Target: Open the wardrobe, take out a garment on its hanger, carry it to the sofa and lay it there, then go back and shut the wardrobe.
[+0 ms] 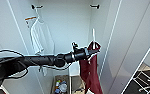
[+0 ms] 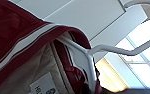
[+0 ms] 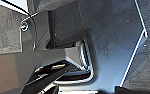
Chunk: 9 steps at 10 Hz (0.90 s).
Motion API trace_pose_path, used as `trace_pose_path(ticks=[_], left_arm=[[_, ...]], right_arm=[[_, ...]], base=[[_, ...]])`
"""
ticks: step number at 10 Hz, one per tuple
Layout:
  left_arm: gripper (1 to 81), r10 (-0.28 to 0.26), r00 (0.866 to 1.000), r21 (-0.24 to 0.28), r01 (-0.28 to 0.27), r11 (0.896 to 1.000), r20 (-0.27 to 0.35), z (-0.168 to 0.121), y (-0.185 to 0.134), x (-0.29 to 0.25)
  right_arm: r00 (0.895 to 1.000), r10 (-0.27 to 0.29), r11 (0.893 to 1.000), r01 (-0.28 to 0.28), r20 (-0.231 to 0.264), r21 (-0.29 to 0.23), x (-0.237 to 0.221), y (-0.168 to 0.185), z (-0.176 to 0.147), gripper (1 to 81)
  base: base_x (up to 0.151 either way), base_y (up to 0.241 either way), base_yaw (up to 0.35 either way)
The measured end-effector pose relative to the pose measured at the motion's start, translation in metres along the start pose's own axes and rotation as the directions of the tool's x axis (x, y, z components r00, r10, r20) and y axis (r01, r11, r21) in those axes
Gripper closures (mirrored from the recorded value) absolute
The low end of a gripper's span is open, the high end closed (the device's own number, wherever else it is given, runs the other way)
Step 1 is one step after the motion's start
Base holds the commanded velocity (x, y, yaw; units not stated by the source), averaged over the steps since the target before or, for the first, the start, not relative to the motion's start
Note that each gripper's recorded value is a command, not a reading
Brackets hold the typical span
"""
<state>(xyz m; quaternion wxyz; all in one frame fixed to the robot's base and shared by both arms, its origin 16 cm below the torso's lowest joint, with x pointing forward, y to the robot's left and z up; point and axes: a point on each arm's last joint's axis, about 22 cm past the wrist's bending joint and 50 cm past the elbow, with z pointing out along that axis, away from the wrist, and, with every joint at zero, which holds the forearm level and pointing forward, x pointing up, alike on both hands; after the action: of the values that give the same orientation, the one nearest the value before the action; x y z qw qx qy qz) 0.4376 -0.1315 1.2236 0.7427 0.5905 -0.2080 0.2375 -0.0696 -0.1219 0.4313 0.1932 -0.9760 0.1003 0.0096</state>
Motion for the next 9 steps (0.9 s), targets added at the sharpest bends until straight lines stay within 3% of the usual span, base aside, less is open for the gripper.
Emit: trace_pose_path(ticks=[9], left_arm=[[81.1,-0.013,1.000,0.002,0.013,1.000,0.009,-0.006,0.002,-0.006]], right_arm=[[1.000,-0.001,1.000,0.001,-0.010,0.002,0.005,-0.001,0.000,1.0]], base=[[-0.095,0.000,0.000]])
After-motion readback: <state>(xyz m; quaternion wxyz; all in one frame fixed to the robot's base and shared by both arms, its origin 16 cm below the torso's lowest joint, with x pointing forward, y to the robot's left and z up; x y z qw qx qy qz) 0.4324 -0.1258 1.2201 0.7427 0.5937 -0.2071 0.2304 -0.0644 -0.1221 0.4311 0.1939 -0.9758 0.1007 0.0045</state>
